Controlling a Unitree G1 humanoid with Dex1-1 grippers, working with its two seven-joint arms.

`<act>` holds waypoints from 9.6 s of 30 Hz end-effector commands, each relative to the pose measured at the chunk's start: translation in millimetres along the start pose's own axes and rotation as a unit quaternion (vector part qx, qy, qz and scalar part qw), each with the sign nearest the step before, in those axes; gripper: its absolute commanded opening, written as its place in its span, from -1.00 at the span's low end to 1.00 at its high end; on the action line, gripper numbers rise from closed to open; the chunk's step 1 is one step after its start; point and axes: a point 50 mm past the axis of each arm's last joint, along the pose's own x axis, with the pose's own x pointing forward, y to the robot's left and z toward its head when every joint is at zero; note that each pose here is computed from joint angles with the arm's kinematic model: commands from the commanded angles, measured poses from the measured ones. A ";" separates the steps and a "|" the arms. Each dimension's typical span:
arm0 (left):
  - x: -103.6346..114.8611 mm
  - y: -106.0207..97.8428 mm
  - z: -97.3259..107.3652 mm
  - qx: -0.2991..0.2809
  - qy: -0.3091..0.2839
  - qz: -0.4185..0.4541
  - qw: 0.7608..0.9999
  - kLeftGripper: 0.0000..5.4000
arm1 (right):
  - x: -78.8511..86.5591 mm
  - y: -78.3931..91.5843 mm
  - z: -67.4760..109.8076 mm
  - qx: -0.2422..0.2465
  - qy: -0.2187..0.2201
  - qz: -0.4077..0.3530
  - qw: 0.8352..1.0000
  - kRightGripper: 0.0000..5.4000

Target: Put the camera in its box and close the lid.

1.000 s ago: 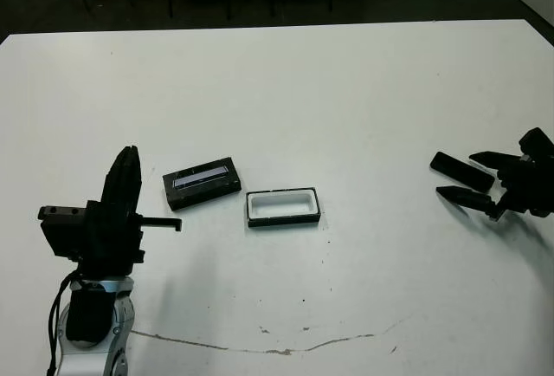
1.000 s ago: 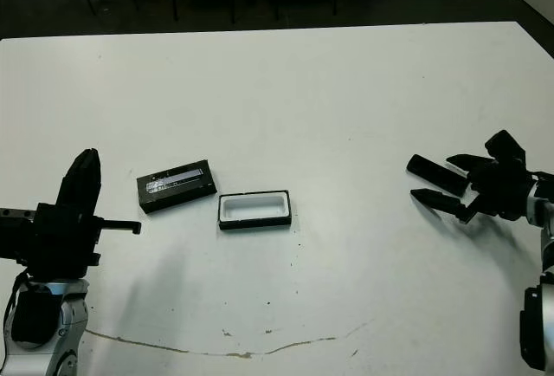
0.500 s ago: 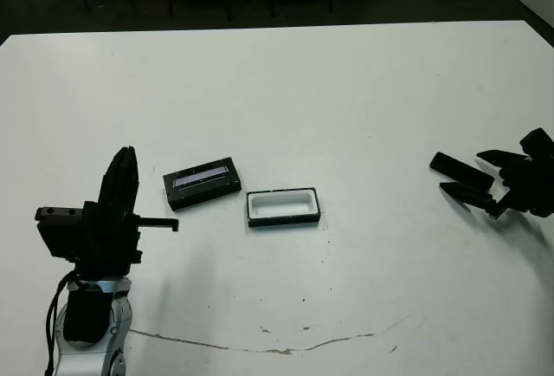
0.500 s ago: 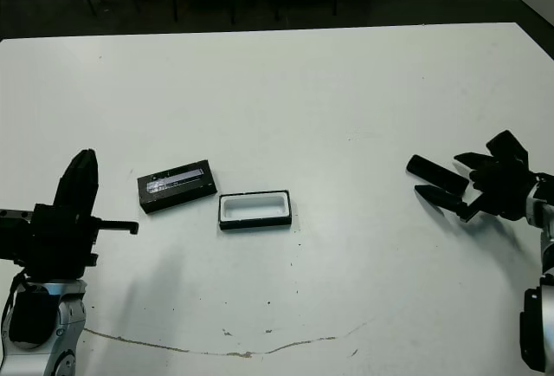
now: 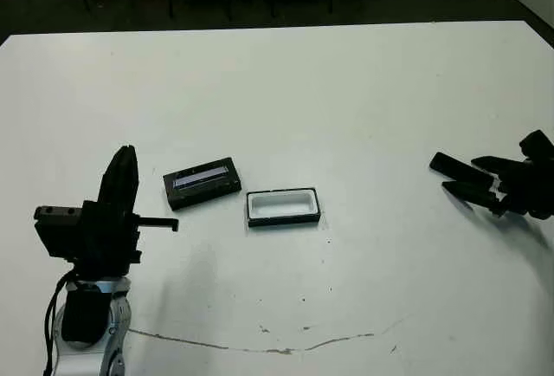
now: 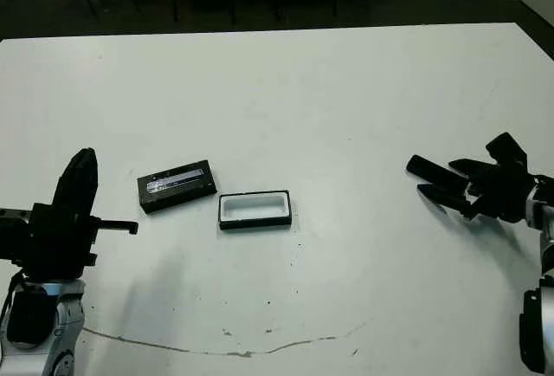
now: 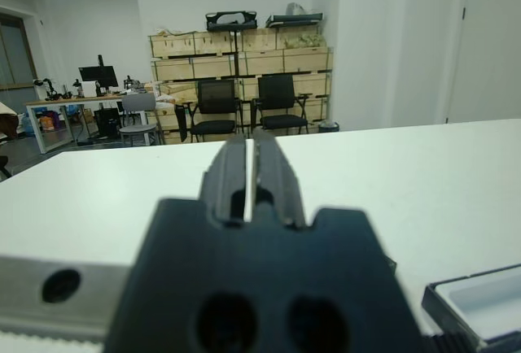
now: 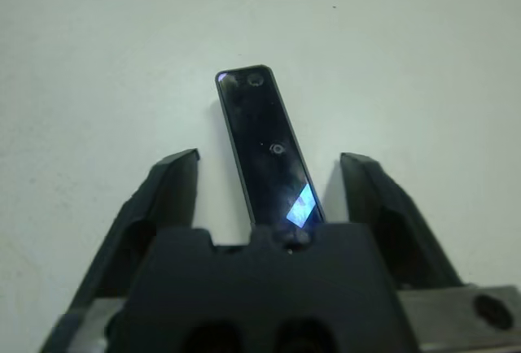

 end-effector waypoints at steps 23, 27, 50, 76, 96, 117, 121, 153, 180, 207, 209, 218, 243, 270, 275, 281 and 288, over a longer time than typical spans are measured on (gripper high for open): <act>-7.1 7.5 -5.7 0.008 0.022 -0.001 1.000 -1.00 | 7.5 18.5 -33.6 0.012 0.140 0.074 0.987 0.27; -7.7 7.7 -5.2 0.006 0.025 -0.003 1.000 -1.00 | 8.2 19.5 -37.7 0.001 0.129 0.054 0.990 0.27; -8.7 8.0 -7.2 0.003 0.029 -0.004 1.000 -1.00 | 20.9 48.9 -76.6 0.133 0.084 0.038 0.987 0.27; -8.3 9.7 -7.8 0.005 0.025 -0.008 1.000 -1.00 | 29.3 60.8 -57.5 0.146 0.050 0.185 0.971 -0.34; -6.4 9.6 -6.4 0.005 0.028 -0.012 1.000 -1.00 | 37.1 60.7 -28.6 0.093 -0.084 0.034 0.992 -0.65; -7.6 3.1 -8.3 0.003 0.036 -0.013 0.999 -1.00 | 52.3 106.7 117.1 -0.013 -0.236 0.231 0.944 -0.66; -6.8 2.9 -9.8 0.004 0.035 -0.013 0.999 -1.00 | 54.4 110.8 138.2 -0.066 -0.227 0.266 0.934 -0.66; -8.9 -3.1 -11.4 -0.004 0.037 -0.017 0.999 -1.00 | 95.8 172.1 166.2 -0.256 -0.026 0.416 0.872 -0.66; -7.1 -7.7 -12.5 -0.013 0.038 -0.022 0.999 -1.00 | 97.4 168.9 159.0 -0.271 -0.004 0.434 0.859 -0.66; -10.0 -7.2 -14.9 -0.006 0.040 -0.017 0.999 -1.00 | 105.8 171.8 145.4 -0.304 0.005 0.430 0.850 -0.66; -9.8 -7.7 -15.0 -0.007 0.040 -0.016 0.999 -1.00 | 105.9 172.6 145.6 -0.307 0.005 0.431 0.848 -0.66; -9.1 -8.7 -14.9 -0.008 0.044 -0.015 0.999 -1.00 | 103.4 176.7 152.4 -0.334 -0.004 0.437 0.835 -0.66; -9.6 -12.4 -15.8 -0.007 0.047 -0.015 0.999 -1.00 | 104.9 201.2 151.1 -0.402 0.057 0.391 0.826 -0.66; -14.0 -12.4 -16.2 -0.009 0.051 -0.012 0.999 -1.00 | 112.5 210.3 130.1 -0.442 0.063 0.349 0.824 -0.66; -14.6 -12.1 -16.5 -0.010 0.051 -0.012 0.999 -1.00 | 115.1 213.8 127.7 -0.430 0.065 0.364 0.823 -0.66; -15.4 -12.1 -17.0 -0.006 0.051 -0.013 0.999 -1.00 | 116.4 215.8 127.5 -0.432 0.046 0.393 0.811 -0.66; -16.0 -10.7 -17.8 -0.011 0.049 -0.012 0.999 -1.00 | 113.6 202.0 129.9 -0.425 0.003 0.433 0.795 -0.33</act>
